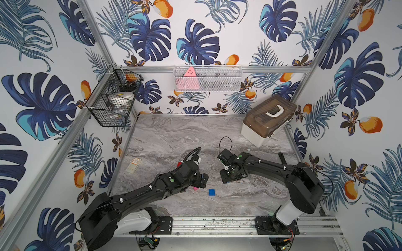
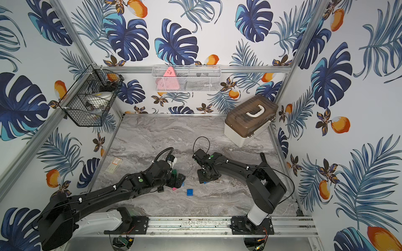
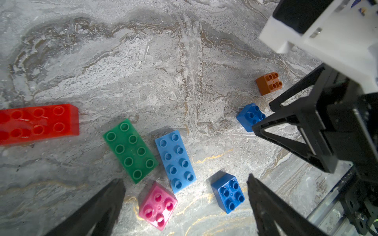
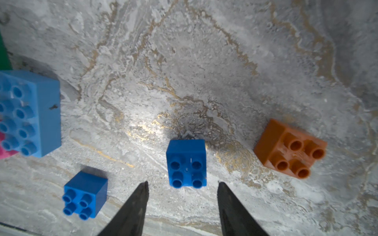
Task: Assemble a spoon with lego
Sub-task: Pick up the lego brick from the center of the board.
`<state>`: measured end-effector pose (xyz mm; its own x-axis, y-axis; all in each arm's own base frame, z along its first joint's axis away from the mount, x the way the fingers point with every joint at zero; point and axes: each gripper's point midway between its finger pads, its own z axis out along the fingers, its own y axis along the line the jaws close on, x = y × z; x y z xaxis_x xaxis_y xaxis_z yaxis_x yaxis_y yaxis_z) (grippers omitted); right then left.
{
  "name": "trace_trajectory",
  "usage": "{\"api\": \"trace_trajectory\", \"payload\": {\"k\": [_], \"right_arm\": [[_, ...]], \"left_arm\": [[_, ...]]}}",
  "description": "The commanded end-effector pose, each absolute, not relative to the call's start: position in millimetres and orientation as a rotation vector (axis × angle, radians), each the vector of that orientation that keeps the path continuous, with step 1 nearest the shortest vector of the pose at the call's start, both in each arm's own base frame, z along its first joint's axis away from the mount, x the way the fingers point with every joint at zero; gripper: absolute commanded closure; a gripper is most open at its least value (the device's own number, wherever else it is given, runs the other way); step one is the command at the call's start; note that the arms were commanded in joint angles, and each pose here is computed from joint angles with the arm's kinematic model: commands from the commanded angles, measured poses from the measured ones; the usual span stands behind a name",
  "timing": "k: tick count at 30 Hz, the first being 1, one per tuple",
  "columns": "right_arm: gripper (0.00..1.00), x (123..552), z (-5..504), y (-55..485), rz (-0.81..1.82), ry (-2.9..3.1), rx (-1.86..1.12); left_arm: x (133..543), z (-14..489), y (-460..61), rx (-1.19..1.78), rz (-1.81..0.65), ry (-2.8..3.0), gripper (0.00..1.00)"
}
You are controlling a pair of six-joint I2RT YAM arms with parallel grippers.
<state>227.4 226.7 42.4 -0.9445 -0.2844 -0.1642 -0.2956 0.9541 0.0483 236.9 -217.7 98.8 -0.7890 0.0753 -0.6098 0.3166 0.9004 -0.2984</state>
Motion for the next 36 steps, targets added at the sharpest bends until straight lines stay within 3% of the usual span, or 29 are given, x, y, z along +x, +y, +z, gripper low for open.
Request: {"api": "trace_trajectory", "payload": {"k": [1, 10, 24, 36], "right_arm": [[0.43, 232.3, 39.7, 226.0, 0.073, 2.939, -0.412], [0.47, 232.3, 25.0, 223.5, 0.017, 2.954, -0.431], [0.71, 233.3, 22.0, 222.6, -0.003, 2.959, -0.424], [0.73, 235.1, 30.8, 222.3, 0.002, 2.946, -0.398]], "left_arm": [[236.1, 96.7, -216.0, 0.265, -0.515, 2.458, 0.01], [235.8, 92.7, -216.6, 0.265, -0.513, 2.469, 0.01], [234.7, 91.5, -215.5, 0.264, -0.514, 2.466, 0.01], [234.3, 91.9, -216.8, 0.268, -0.526, 2.463, 0.01]]}}
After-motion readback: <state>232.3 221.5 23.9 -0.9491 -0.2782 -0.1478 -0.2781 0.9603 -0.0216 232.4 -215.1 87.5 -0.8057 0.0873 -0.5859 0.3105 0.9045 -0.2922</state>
